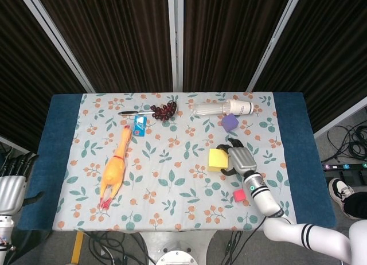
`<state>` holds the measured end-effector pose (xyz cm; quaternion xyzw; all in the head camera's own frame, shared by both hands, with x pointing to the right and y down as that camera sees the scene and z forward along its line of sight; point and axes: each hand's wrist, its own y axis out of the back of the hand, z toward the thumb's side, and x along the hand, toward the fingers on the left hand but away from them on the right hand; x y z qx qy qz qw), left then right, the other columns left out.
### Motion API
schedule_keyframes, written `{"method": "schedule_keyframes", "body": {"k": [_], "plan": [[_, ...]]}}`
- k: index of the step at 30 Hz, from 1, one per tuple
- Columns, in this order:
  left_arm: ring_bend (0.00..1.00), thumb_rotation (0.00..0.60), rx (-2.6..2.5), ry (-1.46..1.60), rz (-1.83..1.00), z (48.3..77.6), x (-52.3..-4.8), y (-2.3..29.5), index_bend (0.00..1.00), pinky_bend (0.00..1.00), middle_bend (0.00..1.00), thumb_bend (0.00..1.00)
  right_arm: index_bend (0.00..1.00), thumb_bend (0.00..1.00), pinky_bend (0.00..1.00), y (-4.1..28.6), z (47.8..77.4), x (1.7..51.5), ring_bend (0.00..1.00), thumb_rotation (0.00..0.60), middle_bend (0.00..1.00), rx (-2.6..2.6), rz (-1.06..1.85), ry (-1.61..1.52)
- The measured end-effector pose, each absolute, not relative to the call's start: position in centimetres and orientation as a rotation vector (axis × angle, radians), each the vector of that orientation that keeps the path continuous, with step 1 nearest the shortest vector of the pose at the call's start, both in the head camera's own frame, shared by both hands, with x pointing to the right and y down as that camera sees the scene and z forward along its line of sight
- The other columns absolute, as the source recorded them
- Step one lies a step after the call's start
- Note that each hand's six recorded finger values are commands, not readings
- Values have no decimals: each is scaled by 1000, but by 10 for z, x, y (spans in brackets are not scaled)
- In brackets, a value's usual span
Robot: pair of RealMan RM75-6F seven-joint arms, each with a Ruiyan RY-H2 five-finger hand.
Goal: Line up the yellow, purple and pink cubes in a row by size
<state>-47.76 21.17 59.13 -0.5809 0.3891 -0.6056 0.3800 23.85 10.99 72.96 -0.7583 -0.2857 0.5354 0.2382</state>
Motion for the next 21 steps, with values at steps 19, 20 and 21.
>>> {"method": "schedule_keyframes", "body": {"k": [19, 20, 21], "plan": [[104, 600, -1470, 1001, -1559, 586, -483, 219, 161, 120, 189, 21, 261, 156, 0, 91, 706, 140, 52, 600, 306, -2213, 1273, -705], [104, 600, -1470, 1001, -1561, 586, -483, 220, 162, 120, 189, 21, 261, 156, 0, 90, 707, 134, 52, 600, 305, -2216, 1268, -699], [104, 600, -1470, 1002, -1563, 586, -484, 221, 161, 120, 189, 21, 261, 156, 0, 90, 708, 128, 52, 600, 302, -2218, 1265, -693]]}}
